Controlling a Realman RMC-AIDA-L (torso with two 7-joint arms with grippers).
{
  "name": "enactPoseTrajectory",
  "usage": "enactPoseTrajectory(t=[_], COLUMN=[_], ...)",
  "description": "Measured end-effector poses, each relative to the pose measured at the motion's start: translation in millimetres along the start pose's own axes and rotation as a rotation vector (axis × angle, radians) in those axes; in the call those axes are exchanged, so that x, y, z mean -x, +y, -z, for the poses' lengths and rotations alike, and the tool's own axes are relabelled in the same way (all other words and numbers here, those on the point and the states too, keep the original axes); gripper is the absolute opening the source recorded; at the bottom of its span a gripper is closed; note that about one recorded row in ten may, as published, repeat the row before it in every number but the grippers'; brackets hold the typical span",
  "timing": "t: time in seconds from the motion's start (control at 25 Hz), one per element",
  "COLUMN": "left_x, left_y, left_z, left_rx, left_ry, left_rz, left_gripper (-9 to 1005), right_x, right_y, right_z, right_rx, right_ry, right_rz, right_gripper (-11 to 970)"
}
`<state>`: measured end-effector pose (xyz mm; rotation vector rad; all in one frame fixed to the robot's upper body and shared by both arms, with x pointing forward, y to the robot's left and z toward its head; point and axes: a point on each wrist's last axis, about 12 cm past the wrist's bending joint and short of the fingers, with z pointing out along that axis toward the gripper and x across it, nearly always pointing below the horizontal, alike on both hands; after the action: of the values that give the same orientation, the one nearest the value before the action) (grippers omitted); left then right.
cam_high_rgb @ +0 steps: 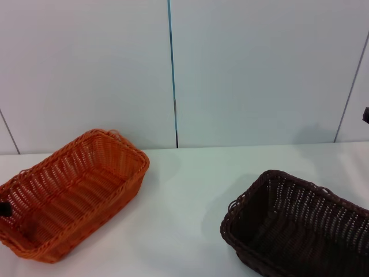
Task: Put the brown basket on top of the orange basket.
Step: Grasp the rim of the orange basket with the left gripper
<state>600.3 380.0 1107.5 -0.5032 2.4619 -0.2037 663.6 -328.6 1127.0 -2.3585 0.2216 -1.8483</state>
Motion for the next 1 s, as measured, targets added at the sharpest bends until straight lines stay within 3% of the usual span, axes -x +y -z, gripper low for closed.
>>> enactPoseTrajectory(t=[0.52, 1.0], left_x=[-12, -21], left_y=[-13.0, -8.3], left_z=[-17, -22], left_rx=[-0.022, -0.011], left_ry=[0.038, 0.042], left_rz=[0.000, 0.021], left_gripper=[801, 742], right_x=[-1, -3], right_y=[-0.3, -0.6], right_z=[0, -1], right_rx=[0.000, 0.006], right_ry=[0.001, 0.005], right_rz=[-0.001, 0.002], right_gripper=[677, 674])
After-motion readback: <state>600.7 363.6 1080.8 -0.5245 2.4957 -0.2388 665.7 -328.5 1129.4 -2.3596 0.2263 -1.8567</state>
